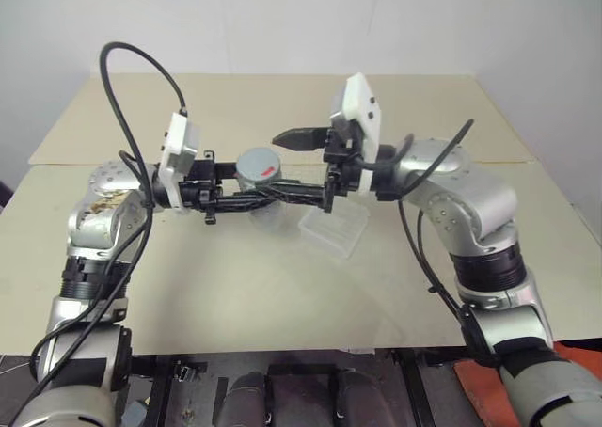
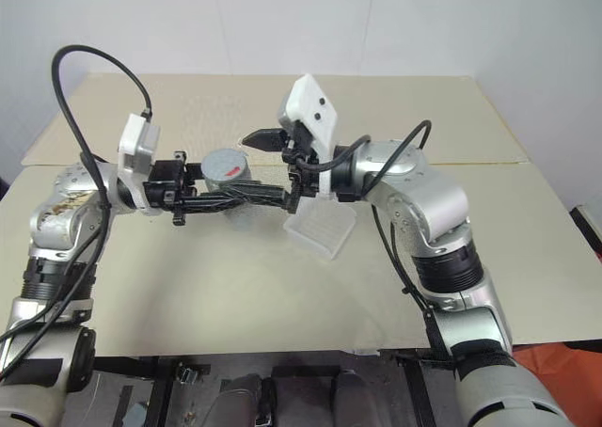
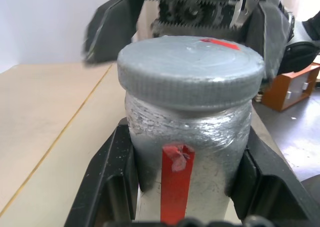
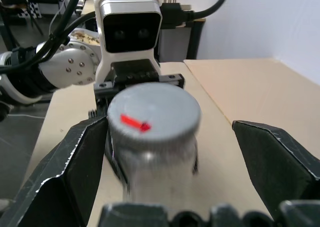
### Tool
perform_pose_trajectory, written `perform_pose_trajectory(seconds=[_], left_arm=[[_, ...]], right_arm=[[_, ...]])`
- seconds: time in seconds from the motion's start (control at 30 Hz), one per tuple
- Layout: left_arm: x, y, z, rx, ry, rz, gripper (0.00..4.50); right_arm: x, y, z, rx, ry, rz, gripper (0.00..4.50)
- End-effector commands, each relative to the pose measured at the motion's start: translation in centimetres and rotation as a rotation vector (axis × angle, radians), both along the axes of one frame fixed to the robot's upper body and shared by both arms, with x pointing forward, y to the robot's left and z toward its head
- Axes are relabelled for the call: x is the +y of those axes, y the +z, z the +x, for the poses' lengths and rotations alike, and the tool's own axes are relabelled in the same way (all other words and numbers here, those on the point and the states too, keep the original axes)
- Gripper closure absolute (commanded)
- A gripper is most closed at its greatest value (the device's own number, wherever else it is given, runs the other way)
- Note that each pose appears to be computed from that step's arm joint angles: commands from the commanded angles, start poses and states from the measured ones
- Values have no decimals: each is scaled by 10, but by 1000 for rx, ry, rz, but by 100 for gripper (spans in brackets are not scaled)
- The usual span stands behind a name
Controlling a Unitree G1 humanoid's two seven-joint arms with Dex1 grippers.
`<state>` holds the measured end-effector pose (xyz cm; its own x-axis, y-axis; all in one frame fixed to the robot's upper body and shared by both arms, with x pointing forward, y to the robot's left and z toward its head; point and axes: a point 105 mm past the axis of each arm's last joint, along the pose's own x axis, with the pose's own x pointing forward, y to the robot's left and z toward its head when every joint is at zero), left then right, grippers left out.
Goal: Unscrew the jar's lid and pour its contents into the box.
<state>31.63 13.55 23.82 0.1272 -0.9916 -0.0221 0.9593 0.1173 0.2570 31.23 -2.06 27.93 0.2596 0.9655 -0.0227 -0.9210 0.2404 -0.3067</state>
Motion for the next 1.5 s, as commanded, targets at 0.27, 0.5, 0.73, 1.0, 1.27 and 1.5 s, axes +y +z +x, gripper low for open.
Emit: perform_pose_trajectory(seconds=[0.27,0.5,0.73,1.0,1.27,1.5], left_arm=[[-1,13,-13,-63,-63,5,238],[-4,11,-2,-62,-17,-19,238],[-15,11,2,-68,-41,-32,238],[-18,13,2,-72,-59,-31,238],[-14,14,0,-74,-59,-23,238],[-11,14,-1,-72,-55,-17,238]], right_arm=[[-37,11,11,-47,-101,30,1],[-28,23,-13,-75,6,49,1],[11,25,-28,-91,80,62,1],[34,22,-15,-102,31,49,1],[23,23,-2,-94,-25,52,1],[9,21,0,-92,-42,37,1]])
